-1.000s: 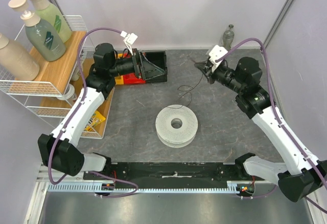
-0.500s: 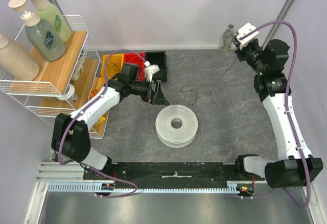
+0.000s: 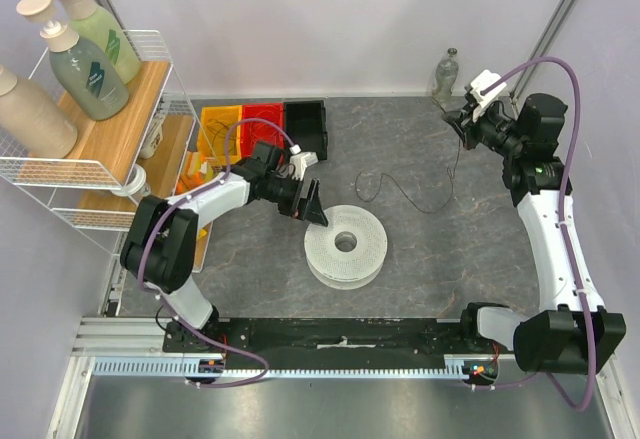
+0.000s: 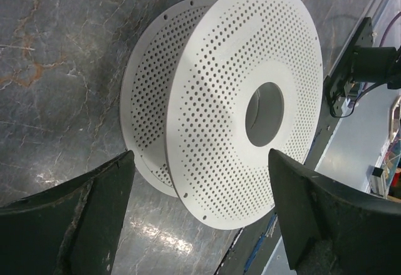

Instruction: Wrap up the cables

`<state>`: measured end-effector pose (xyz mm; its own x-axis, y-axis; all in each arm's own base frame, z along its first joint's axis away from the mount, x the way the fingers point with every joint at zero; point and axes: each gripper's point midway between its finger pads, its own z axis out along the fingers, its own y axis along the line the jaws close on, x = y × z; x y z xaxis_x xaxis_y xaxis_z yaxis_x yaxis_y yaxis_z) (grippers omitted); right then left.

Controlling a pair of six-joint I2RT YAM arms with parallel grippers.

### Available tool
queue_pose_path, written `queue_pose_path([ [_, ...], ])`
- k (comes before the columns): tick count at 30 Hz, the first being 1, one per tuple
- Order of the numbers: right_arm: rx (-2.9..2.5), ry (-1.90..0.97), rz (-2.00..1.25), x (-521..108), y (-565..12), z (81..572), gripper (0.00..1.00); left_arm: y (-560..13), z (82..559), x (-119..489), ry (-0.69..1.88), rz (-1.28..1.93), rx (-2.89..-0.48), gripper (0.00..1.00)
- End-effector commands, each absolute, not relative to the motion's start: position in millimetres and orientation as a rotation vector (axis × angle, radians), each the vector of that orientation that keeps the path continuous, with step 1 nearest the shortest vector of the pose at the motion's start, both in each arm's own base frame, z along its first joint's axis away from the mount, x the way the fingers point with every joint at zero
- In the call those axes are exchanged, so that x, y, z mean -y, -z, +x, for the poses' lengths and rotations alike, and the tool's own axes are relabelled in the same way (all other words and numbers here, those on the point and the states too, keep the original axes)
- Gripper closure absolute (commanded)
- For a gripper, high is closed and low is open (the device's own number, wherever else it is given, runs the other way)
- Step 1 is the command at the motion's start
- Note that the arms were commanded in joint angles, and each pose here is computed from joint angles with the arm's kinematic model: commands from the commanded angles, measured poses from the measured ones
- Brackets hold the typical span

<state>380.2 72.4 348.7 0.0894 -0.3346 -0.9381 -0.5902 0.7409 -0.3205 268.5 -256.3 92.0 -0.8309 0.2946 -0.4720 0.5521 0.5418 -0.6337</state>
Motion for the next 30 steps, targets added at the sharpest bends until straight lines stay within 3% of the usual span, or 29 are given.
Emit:
queue_pose_path([
  [1,-1.574,-0.385,-0.733,-86.2,-340.1,364.4,1.0,-87.0,269.6,266.0,1.259,0.762,-2.421,0.14],
  [12,-1.674,-0.462,-0.666,-87.5,-318.8,365.2,1.0,-70.6,268.3,283.1,1.518,0.627,-2.481,0.48],
  [17,-1.775,-0.475,-0.747,-86.3,-293.0,362.7,1.0,-87.3,276.0,282.8,1.502,0.69,-2.418,0.8],
  [19,-1.827,-0.44,-0.743,-79.4,-281.6,362.3,1.0,-106.6,278.4,281.5,1.46,0.766,-2.345,0.98],
  [30,-1.881,-0.481,-0.644,-79.2,-296.3,359.3,1.0,-203.7,262.7,275.7,1.087,1.207,-1.985,0.98],
])
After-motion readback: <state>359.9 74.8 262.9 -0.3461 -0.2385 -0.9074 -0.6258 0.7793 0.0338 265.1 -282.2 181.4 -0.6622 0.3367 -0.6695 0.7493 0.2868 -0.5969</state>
